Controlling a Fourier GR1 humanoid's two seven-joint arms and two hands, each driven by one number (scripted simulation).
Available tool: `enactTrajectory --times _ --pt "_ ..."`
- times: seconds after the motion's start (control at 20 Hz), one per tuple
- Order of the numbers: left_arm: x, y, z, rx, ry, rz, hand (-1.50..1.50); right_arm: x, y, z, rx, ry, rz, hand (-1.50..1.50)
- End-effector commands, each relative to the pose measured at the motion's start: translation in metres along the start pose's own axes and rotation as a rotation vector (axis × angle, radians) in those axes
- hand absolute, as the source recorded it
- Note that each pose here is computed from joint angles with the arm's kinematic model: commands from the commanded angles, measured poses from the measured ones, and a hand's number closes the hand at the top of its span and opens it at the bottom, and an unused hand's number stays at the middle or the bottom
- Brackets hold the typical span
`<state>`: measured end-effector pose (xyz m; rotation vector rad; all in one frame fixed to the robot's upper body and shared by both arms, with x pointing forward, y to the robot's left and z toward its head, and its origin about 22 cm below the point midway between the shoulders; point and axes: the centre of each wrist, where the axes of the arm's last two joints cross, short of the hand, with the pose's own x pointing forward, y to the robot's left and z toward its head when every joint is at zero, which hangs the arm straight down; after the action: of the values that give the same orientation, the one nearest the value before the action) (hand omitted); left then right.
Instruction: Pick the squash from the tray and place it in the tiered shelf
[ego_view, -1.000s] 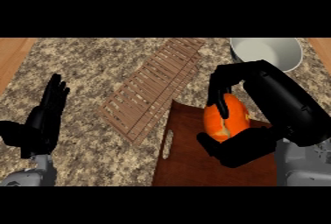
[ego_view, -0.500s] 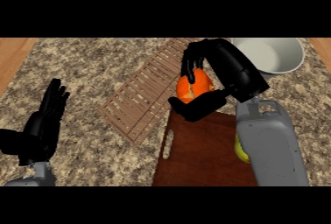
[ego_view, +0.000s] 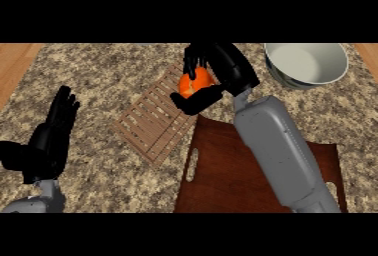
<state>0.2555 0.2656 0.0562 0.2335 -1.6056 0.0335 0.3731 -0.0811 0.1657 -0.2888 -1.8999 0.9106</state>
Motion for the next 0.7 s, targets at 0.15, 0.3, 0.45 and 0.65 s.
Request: enactTrajectory --times 0.15,0.3,0.45,0.65 --pt "-0.002 0.003 -0.019 0.002 -0.023 -0.008 0.0 -0.021 0.019 -0.02 -0.067 0.1 -0.127 1.5" --pt "-0.001 -0.006 -0.011 -0.021 -0.013 0.004 0.0 -0.024 0.033 -0.036 0.008 0.118 -0.116 -1.5" --pt "0.012 -0.019 0.003 -0.008 -0.008 0.001 0.0 -0.027 0.02 -0.044 0.057 0.093 -0.144 -1.5" --pt "0.003 -0.013 -0.005 -0.006 -0.007 -0.001 0.0 -0.018 0.029 -0.053 0.077 0.078 -0.174 -1.5"
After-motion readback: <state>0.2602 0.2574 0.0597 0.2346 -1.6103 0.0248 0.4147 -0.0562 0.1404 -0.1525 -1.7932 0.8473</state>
